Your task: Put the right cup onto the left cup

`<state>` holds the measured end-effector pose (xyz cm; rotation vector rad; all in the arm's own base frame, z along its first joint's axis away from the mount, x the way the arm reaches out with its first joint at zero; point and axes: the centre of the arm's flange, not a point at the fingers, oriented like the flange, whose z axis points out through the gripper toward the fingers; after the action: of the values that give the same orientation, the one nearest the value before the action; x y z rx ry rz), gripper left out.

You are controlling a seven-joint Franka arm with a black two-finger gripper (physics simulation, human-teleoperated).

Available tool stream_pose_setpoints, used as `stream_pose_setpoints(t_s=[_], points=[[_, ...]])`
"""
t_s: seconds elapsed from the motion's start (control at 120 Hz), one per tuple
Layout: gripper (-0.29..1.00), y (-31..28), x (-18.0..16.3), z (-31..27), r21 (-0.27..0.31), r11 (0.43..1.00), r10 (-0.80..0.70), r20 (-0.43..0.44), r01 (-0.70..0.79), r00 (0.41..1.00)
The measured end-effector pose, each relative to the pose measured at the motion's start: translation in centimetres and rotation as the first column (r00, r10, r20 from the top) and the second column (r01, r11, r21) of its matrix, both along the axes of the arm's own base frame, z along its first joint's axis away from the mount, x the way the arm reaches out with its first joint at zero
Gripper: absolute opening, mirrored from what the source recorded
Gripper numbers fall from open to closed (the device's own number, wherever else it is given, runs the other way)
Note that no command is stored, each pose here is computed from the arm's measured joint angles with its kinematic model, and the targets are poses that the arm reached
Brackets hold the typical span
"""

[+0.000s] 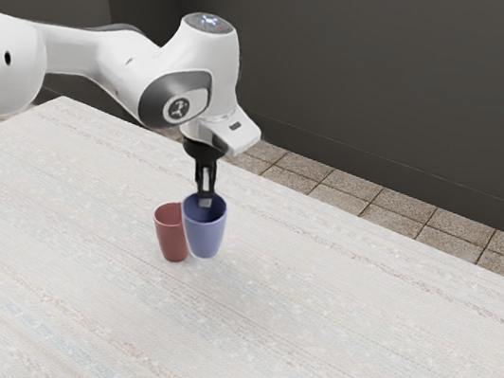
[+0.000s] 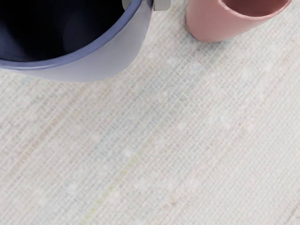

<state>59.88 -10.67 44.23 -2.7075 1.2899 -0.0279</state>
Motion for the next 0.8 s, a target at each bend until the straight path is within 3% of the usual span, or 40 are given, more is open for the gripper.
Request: stream_pose_setpoints(t_s=[0.2,0.425,0.8], points=[[-0.08,4.5,1.3,1.2,0.071,0.997,0.042,0.021,-0.043,0.999],[-0.08,5.6,3.0,2.2,0.132,0.991,0.020,0.037,-0.024,0.999],[-0.08,8.5,4.1,0.1,0.164,0.986,0.030,-0.003,-0.029,1.000]])
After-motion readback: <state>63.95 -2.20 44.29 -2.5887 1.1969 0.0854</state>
